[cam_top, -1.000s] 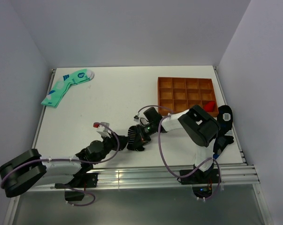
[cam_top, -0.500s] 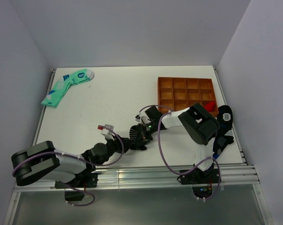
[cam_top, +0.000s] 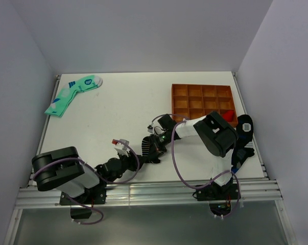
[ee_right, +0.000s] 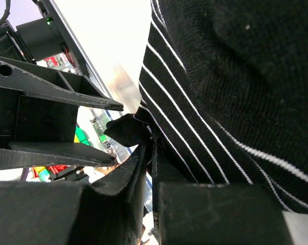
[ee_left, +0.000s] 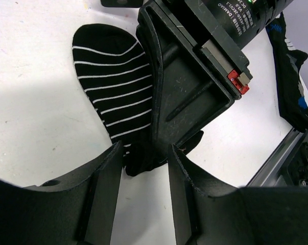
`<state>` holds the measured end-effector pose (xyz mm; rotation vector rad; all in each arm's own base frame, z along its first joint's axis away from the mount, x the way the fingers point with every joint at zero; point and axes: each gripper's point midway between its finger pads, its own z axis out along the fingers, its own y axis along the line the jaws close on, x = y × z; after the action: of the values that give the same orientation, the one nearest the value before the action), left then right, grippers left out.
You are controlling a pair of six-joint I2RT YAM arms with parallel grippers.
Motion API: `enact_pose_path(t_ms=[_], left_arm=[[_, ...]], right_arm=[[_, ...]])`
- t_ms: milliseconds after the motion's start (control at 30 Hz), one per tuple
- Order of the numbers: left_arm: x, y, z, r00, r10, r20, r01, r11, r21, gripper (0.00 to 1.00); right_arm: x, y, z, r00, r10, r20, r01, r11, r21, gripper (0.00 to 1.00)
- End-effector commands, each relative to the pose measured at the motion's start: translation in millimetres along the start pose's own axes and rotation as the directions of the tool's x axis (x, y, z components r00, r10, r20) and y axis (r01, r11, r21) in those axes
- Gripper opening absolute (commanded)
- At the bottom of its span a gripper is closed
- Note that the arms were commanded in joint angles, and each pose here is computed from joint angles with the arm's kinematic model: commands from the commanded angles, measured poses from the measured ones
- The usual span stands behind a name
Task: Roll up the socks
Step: Roll the sock at the center of the board.
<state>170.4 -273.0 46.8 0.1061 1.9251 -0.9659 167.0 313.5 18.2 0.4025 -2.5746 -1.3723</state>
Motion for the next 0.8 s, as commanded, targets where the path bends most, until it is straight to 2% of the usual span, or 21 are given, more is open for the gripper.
enact_pose_path(t_ms=[0, 567, 667, 767], left_arm=[[18, 29, -31, 0.998, 0.044, -0.043, -0.045, 0.999, -0.027, 0.46], [29, 39, -18, 0.994, 0.071, -0.088, -0.08, 0.991, -0.109, 0.38], [28, 34, -10, 0.993, 0.074, -0.095, -0.084, 0.99, -0.113, 0.32], [30, 32, -4, 0.99, 0.082, -0.118, -0.097, 0.987, -0.129, 0.22]], right_arm=[[-2, -24, 2, 1.0, 0.024, 0.009, -0.024, 0.996, 0.083, 0.11], [-1, -24, 2, 1.0, -0.007, 0.022, 0.006, 0.998, 0.068, 0.1], [2, -26, 3, 1.0, -0.015, 0.024, 0.013, 0.998, 0.067, 0.1], [4, -28, 3, 1.0, -0.016, 0.027, 0.014, 0.998, 0.063, 0.1]])
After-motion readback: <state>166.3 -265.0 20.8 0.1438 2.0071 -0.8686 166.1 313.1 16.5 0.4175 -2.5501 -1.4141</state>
